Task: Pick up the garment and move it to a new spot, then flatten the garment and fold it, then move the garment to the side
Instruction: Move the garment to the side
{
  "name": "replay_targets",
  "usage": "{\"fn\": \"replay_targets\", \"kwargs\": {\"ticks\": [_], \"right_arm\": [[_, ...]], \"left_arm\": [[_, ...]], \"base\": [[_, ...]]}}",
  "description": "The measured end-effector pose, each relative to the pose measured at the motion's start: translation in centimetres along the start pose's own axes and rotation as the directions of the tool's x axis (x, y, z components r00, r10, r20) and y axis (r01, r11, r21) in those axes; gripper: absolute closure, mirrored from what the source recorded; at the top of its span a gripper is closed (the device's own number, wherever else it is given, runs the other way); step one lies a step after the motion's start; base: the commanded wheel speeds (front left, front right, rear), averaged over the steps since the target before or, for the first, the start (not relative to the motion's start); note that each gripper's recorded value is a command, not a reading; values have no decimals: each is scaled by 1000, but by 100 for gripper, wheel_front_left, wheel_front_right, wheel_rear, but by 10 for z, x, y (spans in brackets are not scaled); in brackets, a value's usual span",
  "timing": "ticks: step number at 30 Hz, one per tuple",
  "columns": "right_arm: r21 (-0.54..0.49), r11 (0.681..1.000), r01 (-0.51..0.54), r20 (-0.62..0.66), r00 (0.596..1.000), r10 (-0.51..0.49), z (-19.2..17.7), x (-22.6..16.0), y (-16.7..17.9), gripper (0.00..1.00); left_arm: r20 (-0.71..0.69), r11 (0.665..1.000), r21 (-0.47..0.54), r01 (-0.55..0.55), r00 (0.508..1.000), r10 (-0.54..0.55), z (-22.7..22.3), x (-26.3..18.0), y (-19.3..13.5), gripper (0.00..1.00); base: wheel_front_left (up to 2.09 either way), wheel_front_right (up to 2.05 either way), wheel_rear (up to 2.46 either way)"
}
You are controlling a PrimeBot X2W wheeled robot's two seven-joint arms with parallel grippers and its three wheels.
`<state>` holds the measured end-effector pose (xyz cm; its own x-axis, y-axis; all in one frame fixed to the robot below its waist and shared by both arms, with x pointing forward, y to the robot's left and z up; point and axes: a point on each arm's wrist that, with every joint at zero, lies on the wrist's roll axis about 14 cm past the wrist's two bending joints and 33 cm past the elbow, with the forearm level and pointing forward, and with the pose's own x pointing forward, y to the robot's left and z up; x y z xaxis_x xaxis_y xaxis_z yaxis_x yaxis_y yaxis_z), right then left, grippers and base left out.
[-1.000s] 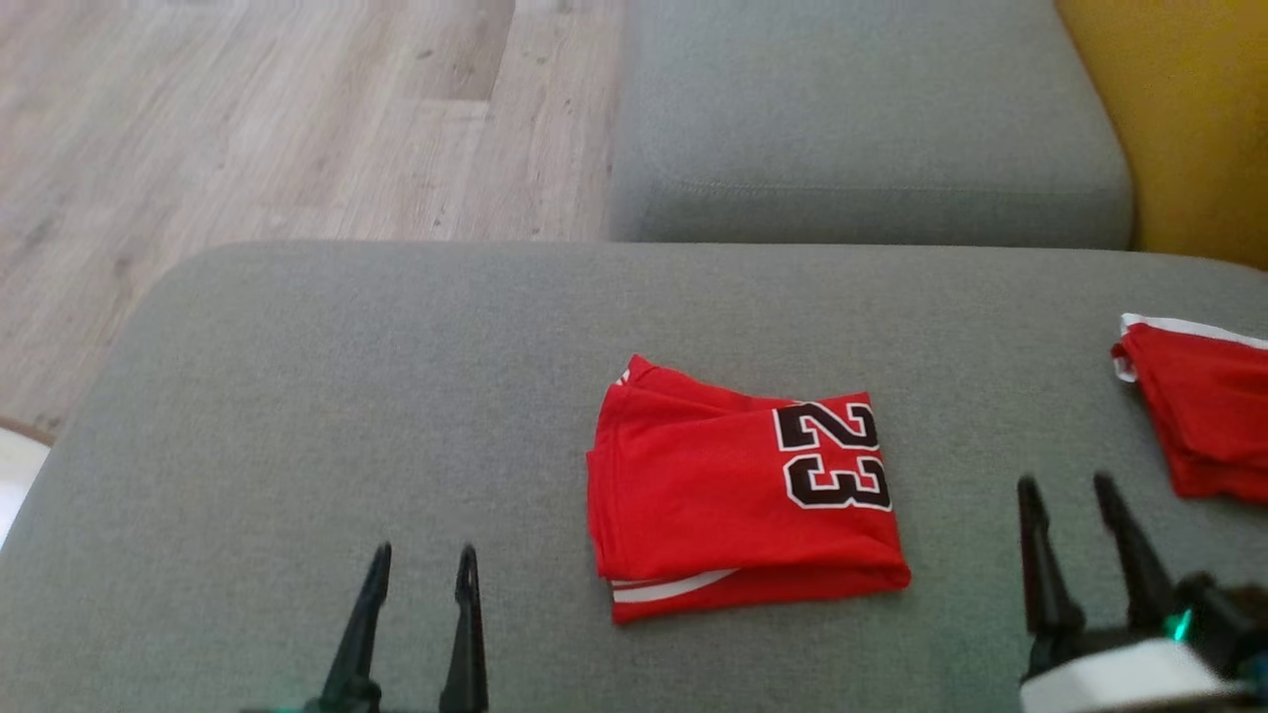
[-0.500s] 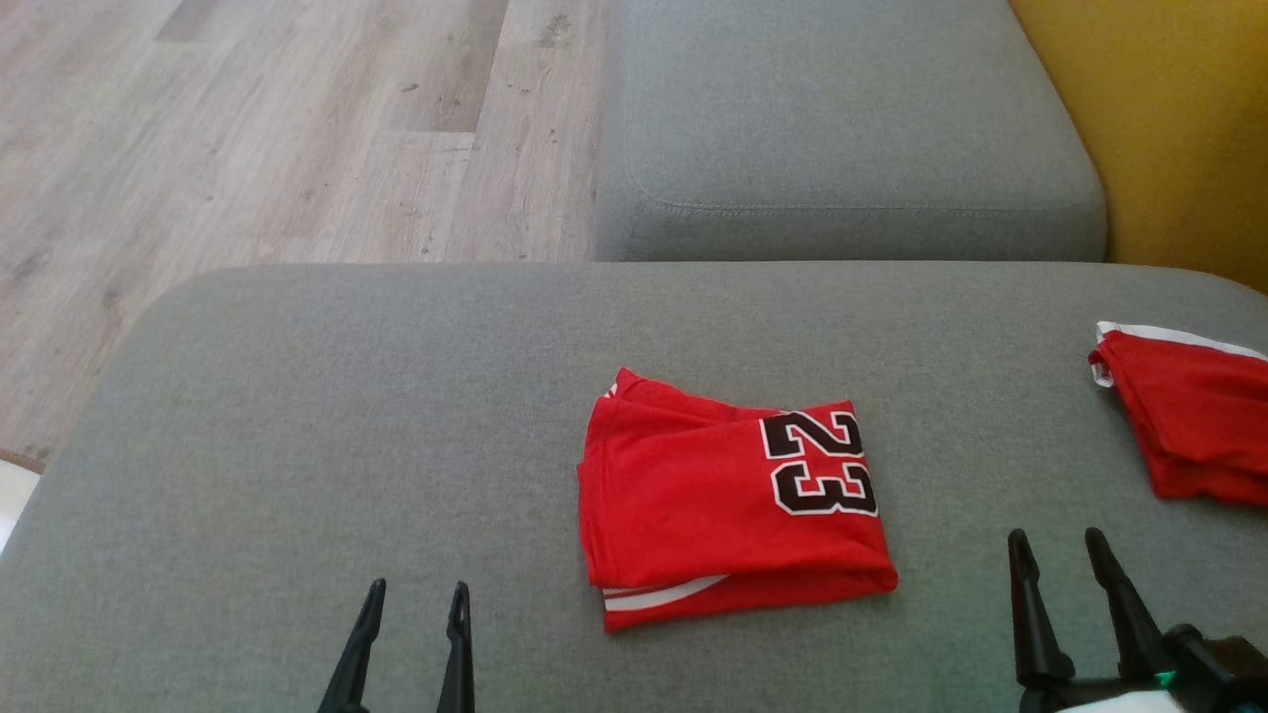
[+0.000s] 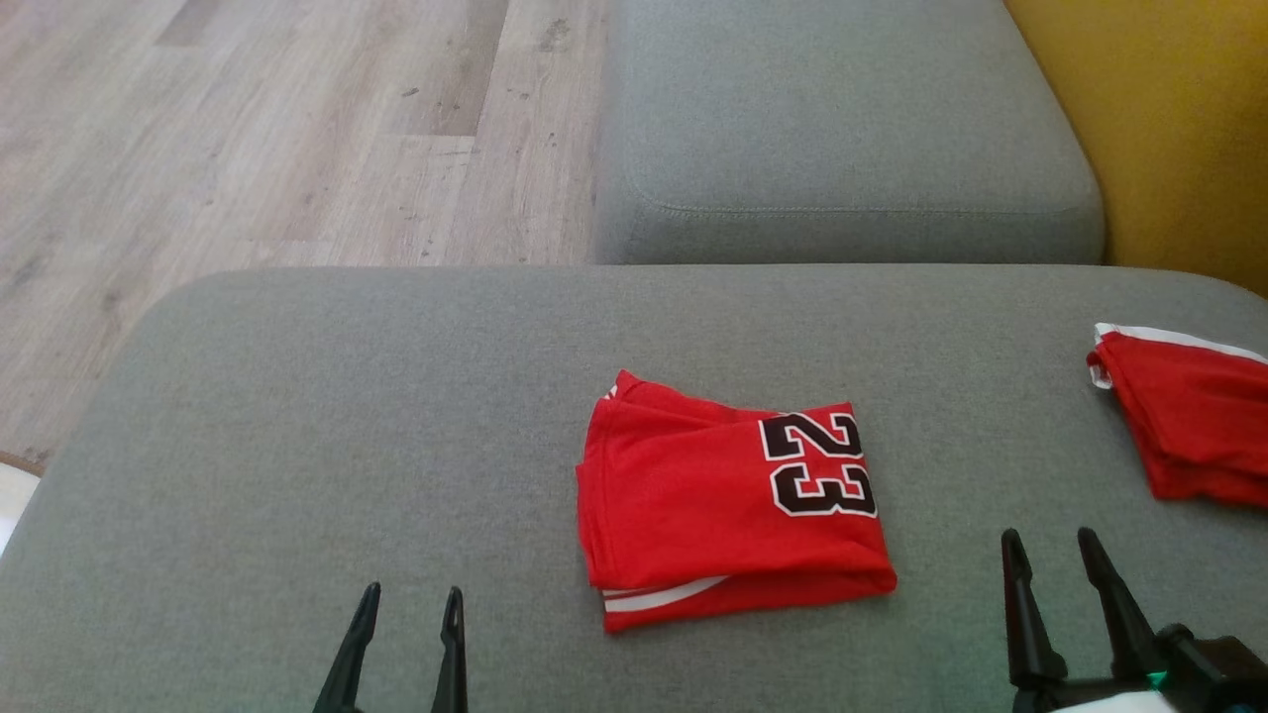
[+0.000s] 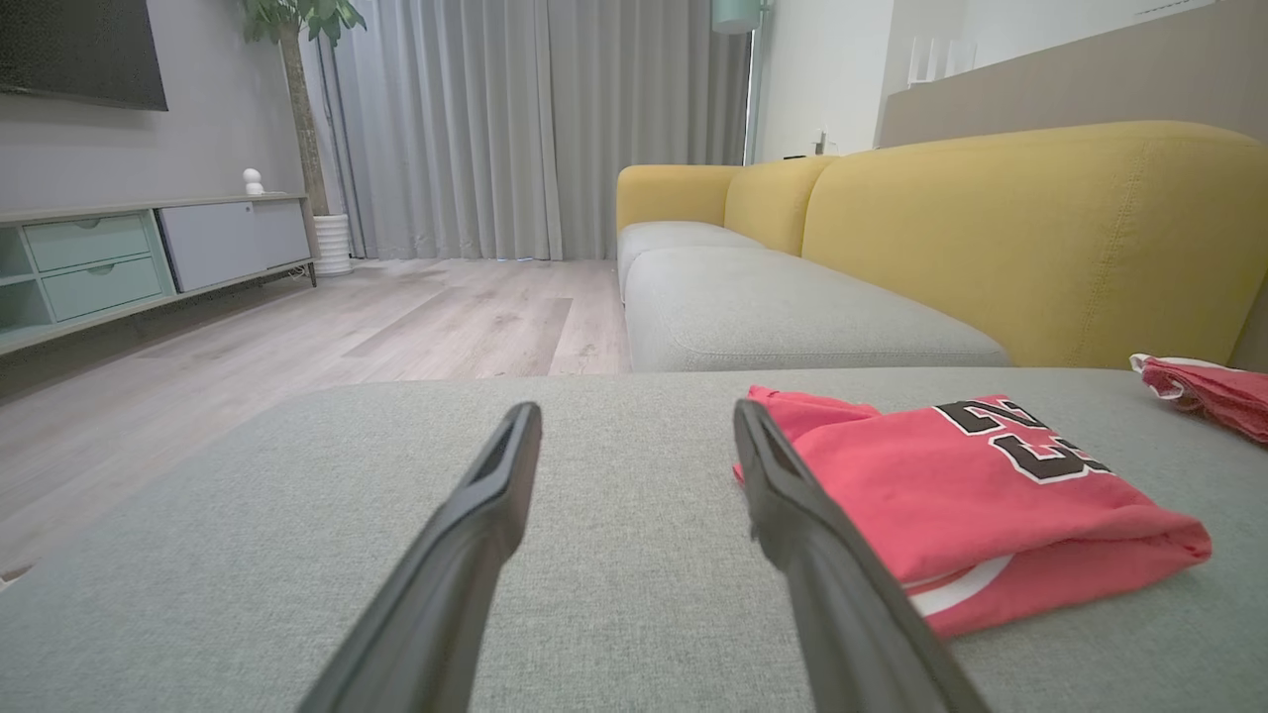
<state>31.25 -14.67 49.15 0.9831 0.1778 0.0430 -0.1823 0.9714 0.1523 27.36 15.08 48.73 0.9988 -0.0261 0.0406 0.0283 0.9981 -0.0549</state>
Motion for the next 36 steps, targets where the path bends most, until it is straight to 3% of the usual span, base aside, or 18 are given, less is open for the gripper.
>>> {"fn": "replay_targets", "kwargs": {"ticks": [13, 23, 32, 36], "right_arm": [[20, 1000, 8, -29, 1000, -7, -9, 2, -1, 0], [65, 998, -1, -221, 975, 16, -64, 17, -4, 0], [125, 992, -3, -423, 904, 56, -92, 78, 1, 0], [179, 984, -2, -520, 849, 96, -111, 91, 14, 0]], "left_arm": [[-30, 1000, 3, -10, 1000, 10, -8, 0, 2, 0], [-69, 999, -25, -38, 997, 36, -16, 3, 5, 0], [-38, 997, -61, -39, 999, 36, -3, 17, -2, 0], [-27, 999, -43, -33, 999, 32, 1, 23, -5, 0]], "base": [[0, 0, 0], [0, 0, 0], [0, 0, 0], [0, 0, 0]]}}
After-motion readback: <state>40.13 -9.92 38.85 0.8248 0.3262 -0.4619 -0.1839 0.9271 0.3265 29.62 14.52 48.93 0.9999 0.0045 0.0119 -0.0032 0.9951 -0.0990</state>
